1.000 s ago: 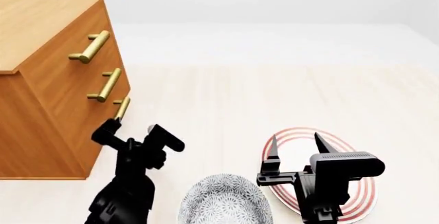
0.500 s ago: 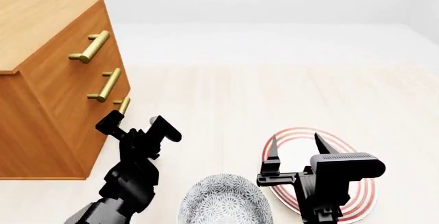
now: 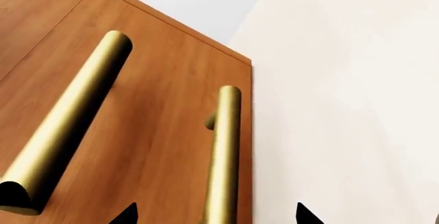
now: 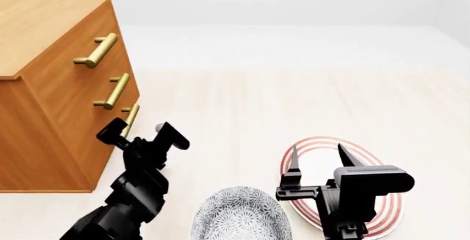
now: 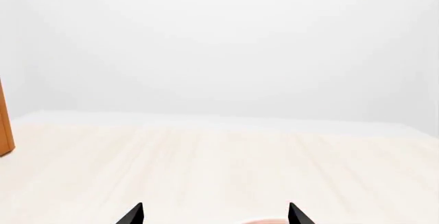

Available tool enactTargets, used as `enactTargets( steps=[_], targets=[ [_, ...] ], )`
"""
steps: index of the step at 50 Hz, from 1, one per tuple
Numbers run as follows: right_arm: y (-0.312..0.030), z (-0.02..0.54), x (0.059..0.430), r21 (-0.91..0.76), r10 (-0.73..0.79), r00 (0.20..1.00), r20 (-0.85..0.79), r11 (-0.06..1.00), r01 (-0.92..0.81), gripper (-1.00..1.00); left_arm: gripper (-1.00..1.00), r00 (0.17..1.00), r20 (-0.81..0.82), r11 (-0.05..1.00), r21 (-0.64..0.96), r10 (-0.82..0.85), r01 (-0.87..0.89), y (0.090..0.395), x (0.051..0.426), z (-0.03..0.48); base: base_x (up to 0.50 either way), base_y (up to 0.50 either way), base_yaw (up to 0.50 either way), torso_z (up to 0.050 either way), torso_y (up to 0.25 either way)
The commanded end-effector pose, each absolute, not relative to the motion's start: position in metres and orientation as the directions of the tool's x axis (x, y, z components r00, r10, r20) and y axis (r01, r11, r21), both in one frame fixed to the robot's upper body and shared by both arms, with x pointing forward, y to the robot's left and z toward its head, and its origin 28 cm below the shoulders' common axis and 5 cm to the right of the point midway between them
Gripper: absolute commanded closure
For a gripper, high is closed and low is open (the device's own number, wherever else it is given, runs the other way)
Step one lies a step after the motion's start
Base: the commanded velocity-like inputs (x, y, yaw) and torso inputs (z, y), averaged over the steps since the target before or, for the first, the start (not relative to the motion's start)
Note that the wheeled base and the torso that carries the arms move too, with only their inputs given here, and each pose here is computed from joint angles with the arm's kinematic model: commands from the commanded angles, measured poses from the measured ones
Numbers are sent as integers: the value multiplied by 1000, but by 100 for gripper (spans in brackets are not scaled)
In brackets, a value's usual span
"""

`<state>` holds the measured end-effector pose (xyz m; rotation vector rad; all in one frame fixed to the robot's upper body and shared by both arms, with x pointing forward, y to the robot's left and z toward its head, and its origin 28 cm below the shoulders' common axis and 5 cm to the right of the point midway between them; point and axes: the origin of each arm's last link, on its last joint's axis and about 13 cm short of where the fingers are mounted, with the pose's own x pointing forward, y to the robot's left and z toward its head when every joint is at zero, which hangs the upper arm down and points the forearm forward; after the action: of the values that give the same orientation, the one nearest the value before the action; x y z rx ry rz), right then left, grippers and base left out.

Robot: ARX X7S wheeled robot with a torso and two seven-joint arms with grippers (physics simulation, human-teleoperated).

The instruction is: Open the bottom drawer of the cabinet.

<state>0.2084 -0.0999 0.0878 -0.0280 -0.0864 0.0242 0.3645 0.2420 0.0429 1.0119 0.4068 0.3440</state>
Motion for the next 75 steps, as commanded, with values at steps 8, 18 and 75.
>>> enactTargets(
  steps=[8,18,75],
  targets=[
    [-101,87,208,-23,22,996,87,1000,-20,-100,-100,807,-195,446,890,557,-93,259,355,36,0,0,0,0,0],
    [-101,86,207,-20,21,996,87,1000,-19,-100,-100,789,-216,456,886,575,-89,262,353,34,0,0,0,0,0],
    [-98,86,209,-24,31,996,88,999,-29,-100,100,853,-197,473,879,484,-66,241,363,42,0,0,0,0,0]
  ],
)
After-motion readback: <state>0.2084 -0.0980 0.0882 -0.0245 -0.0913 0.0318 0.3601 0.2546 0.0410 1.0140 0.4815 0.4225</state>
